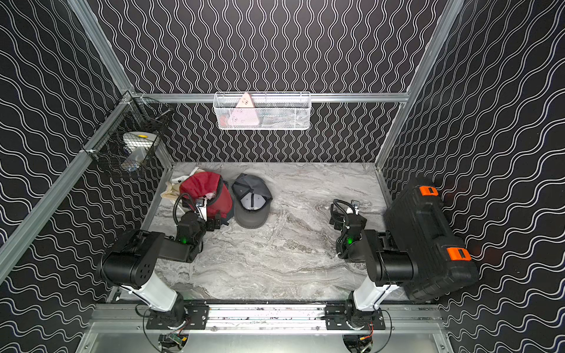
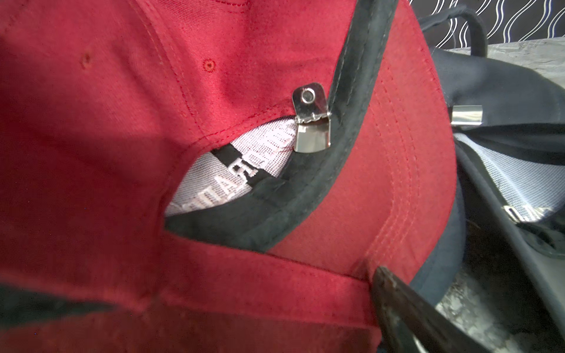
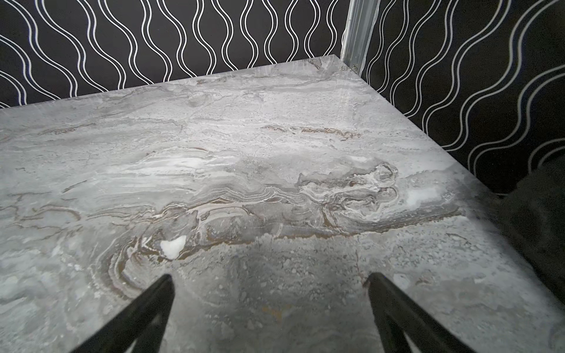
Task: Open the adjustable buckle of the baseball cap
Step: Reset both arms
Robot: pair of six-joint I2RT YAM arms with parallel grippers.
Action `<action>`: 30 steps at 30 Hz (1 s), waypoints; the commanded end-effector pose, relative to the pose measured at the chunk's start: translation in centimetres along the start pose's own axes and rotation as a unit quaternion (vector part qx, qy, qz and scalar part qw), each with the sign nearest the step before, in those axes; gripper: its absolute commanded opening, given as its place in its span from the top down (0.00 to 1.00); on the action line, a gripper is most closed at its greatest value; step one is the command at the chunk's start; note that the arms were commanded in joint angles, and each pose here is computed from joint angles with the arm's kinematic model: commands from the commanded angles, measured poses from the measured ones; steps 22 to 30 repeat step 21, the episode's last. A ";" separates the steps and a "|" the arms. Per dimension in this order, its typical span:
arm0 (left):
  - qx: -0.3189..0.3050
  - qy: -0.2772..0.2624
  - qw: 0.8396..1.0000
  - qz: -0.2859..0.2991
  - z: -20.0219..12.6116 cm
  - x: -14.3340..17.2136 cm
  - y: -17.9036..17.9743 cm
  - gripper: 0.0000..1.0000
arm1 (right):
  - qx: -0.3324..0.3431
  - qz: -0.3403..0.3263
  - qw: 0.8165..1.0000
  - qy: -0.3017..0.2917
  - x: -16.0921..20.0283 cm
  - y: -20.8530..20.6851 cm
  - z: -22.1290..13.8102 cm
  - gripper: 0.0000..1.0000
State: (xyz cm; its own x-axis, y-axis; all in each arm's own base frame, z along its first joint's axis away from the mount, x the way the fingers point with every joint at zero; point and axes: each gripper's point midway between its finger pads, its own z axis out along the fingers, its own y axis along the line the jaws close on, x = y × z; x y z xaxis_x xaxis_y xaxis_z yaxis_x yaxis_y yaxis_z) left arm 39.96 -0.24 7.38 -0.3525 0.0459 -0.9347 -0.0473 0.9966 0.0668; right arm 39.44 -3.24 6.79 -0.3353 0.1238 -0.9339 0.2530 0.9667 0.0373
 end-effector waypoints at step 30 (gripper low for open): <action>0.006 -0.004 1.000 -0.003 -0.1 -0.2 -0.2 0.01 | -0.025 0.010 1.000 -0.001 -0.8 0.5 0.4 0.00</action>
